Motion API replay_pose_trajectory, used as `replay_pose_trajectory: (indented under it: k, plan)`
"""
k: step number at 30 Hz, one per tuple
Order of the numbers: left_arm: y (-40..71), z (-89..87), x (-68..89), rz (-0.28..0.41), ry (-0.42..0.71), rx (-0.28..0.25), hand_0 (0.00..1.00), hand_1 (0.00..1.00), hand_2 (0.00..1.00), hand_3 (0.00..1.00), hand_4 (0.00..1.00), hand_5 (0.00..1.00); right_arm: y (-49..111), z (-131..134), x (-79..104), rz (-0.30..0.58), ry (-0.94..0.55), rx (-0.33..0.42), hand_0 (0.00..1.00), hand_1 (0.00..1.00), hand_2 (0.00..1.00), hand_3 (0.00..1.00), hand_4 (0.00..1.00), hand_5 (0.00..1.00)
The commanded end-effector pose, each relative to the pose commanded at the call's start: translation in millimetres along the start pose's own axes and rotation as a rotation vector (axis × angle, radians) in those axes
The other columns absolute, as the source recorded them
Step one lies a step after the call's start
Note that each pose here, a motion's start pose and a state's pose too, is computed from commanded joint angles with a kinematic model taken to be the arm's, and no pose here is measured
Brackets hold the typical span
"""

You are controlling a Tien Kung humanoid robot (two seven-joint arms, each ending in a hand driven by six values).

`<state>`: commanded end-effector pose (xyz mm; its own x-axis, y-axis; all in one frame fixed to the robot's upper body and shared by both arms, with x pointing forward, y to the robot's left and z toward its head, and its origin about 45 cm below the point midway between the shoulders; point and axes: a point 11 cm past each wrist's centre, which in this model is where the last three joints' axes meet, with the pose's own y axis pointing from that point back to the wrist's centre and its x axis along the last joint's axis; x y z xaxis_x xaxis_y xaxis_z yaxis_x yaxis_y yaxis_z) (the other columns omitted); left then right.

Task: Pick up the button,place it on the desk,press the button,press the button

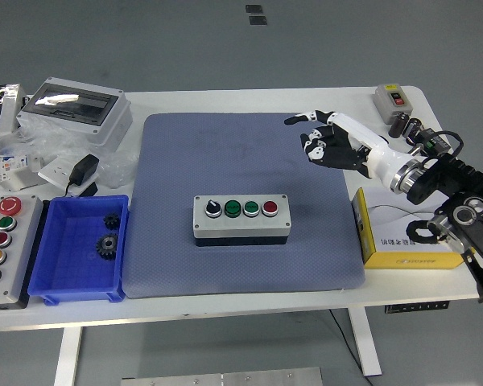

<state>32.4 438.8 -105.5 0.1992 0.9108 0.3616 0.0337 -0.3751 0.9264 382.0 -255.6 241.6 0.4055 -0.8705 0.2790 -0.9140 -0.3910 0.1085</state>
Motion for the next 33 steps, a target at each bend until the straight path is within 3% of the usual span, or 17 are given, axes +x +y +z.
replay_pose_trajectory:
  k: [3,4,9,10,15,16,21,22,27,28,33]
  plan:
    - [0.1,1.2,-1.3,-0.001,0.000,-0.005,0.602,0.599,0.522,0.601,0.620,0.178,5.6,23,5.1,0.142,-0.053,0.024,0.019,0.161,0.264,0.739,0.293,0.027]
    - [0.1,1.4,-1.6,-0.002,0.001,-0.006,0.602,0.599,0.521,0.601,0.620,0.179,8.7,28,6.1,0.197,-0.067,0.044,0.075,0.211,0.356,0.738,0.388,0.063]
    - [0.0,0.3,-2.6,-0.003,0.003,-0.005,0.602,0.599,0.521,0.601,0.620,0.179,18.4,27,11.2,0.370,-0.133,0.154,0.075,0.211,0.356,0.738,0.388,0.063]
    - [0.0,0.2,-2.9,-0.003,0.004,-0.004,0.602,0.599,0.522,0.601,0.620,0.179,20.2,23,14.6,0.406,-0.151,0.186,0.414,0.595,0.642,0.792,0.731,0.250]
    - [0.2,1.6,-2.6,-0.005,0.006,-0.007,0.602,0.599,0.522,0.601,0.620,0.179,29.6,7,32.0,0.533,-0.199,0.305,0.414,0.595,0.642,0.792,0.731,0.250]
    - [0.2,1.5,-2.6,-0.005,0.007,-0.007,0.602,0.599,0.522,0.602,0.620,0.179,31.3,5,34.6,0.548,-0.199,0.320,0.742,0.759,0.782,0.849,0.841,0.523]
    - [-0.3,-2.1,-2.9,-0.007,0.007,0.004,0.602,0.599,0.522,0.602,0.620,0.179,35.7,4,40.4,0.577,-0.201,0.333,0.742,0.759,0.782,0.849,0.841,0.523]
    - [-0.3,-2.4,-2.5,-0.006,0.007,0.005,0.602,0.599,0.525,0.603,0.620,0.180,36.1,7,39.8,0.576,-0.207,0.327,0.850,0.840,0.868,0.882,0.892,0.758]
    - [0.0,0.1,0.8,-0.001,0.006,-0.002,0.602,0.599,0.525,0.603,0.620,0.180,36.1,16,34.2,0.552,-0.236,0.298,0.850,0.840,0.868,0.882,0.892,0.758]
    - [0.1,0.8,1.9,0.001,0.005,-0.004,0.602,0.599,0.527,0.602,0.621,0.179,35.9,18,32.4,0.541,-0.246,0.290,0.863,0.852,0.894,0.887,0.932,0.923]
    - [0.1,1.1,4.6,0.006,0.004,-0.007,0.602,0.599,0.527,0.602,0.621,0.179,36.6,25,26.5,0.498,-0.286,0.270,0.863,0.852,0.894,0.887,0.932,0.923]
